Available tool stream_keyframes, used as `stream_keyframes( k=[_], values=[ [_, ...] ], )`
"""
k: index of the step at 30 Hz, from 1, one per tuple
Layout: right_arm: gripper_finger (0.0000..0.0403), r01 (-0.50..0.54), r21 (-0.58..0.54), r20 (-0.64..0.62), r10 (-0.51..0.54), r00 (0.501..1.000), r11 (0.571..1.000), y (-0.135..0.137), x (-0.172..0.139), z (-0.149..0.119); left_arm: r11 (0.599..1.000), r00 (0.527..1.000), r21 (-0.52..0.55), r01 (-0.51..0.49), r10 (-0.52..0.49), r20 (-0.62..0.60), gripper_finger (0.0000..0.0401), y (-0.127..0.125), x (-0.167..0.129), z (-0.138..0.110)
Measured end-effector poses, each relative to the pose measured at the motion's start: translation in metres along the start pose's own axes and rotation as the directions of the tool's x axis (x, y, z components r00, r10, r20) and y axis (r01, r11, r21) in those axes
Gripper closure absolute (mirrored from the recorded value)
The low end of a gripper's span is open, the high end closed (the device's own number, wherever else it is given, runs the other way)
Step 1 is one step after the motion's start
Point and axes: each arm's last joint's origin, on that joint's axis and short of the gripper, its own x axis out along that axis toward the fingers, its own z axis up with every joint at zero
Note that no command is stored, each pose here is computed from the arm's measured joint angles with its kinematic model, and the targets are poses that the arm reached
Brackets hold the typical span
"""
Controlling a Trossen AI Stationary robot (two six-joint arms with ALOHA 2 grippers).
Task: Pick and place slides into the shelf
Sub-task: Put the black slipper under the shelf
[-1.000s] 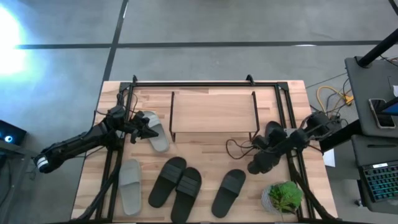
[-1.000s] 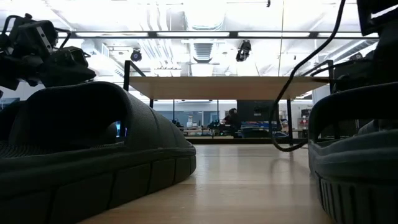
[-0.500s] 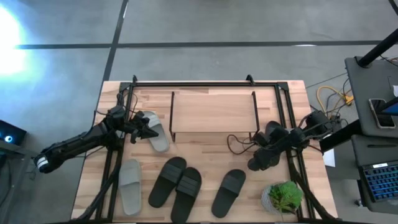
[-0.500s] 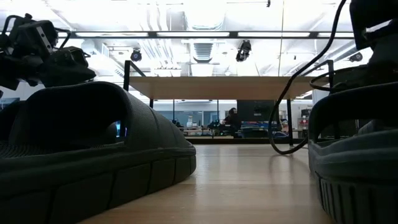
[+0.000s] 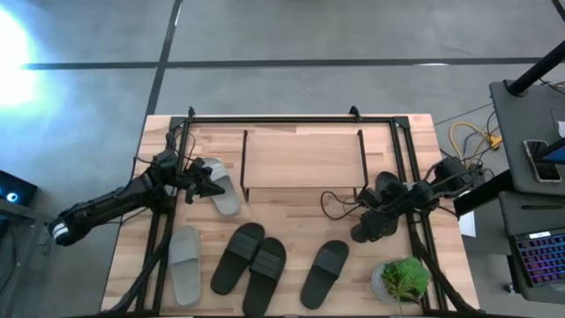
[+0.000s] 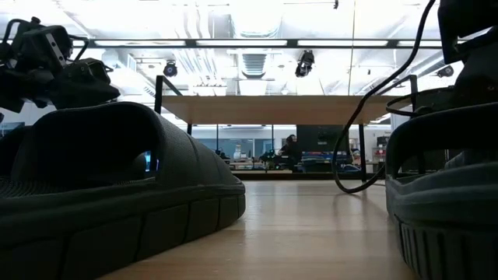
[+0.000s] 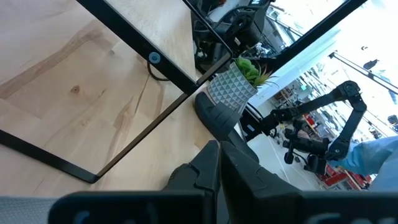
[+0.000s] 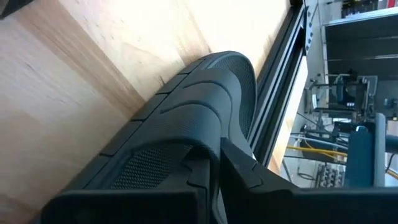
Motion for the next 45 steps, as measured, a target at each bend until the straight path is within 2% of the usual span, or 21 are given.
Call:
stream_keyframes(
  k=[7, 14, 17, 20, 24, 26, 29, 32, 36, 41, 45],
  values=[
    [0.0393, -0.065, 0.079, 0.036, 0.063, 0.997, 0.995, -0.007, -0.029, 0.003, 1.0, 1.0, 0.002, 0.001, -0.001, 0.001, 0.0401, 0.0, 0.0, 0.0],
    [0.0394, -0.247, 0.044, -0.021, 0.248, 0.969, 0.968, -0.022, -0.087, 0.002, 1.0, 1.0, 0.001, 0.001, -0.001, 0.001, 0.0401, 0.0, 0.0, 0.0],
    [0.0394, -0.357, 0.057, -0.016, 0.358, 0.933, 0.932, -0.037, -0.116, 0.004, 1.0, 1.0, 0.001, 0.001, -0.001, 0.001, 0.0401, 0.0, 0.0, 0.0],
    [0.0394, -0.483, 0.138, 0.016, 0.486, 0.874, 0.864, -0.054, -0.144, 0.009, 1.0, 1.0, 0.001, 0.001, -0.001, 0.001, 0.0401, 0.0, 0.0, 0.0],
    [0.0394, -0.607, 0.198, 0.172, 0.582, 0.795, 0.77, -0.071, -0.174, 0.021, 1.0, 1.0, 0.001, 0.001, -0.001, 0.001, 0.0401, 0.0, 0.0, 0.0],
    [0.0394, -0.637, 0.179, 0.258, 0.589, 0.766, 0.749, -0.071, -0.183, 0.03, 1.0, 1.0, 0.001, 0.001, -0.001, 0.001, 0.0401, 0.0, 0.0, 0.0],
    [0.0394, -0.602, 0.125, 0.28, 0.554, 0.784, 0.788, -0.059, -0.185, 0.044, 1.0, 1.0, 0.001, 0.001, -0.001, 0.001, 0.0401, 0.0, 0.0, 0.0],
    [0.0394, -0.564, 0.029, 0.267, 0.537, 0.8, 0.825, -0.036, -0.183, 0.061, 1.0, 1.0, 0.0, 0.0, 0.0, 0.0, 0.0401, 0.0, 0.0, 0.0],
    [0.0394, -0.454, -0.076, 0.255, 0.458, 0.852, 0.888, -0.002, -0.179, 0.078, 1.0, 1.0, 0.0, 0.0, 0.0, 0.001, 0.0401, 0.0, 0.0, 0.0],
    [0.0394, -0.332, -0.073, 0.223, 0.34, 0.914, 0.941, 0.022, -0.169, 0.096, 1.0, 1.0, 0.001, 0.001, -0.001, 0.001, 0.0401, 0.0, 0.0, 0.0],
    [0.0394, -0.27, 0.02, 0.17, 0.263, 0.95, 0.963, 0.041, -0.156, 0.111, 1.0, 1.0, 0.001, 0.001, -0.001, 0.001, 0.0401, 0.0, 0.0, 0.0]
  ],
)
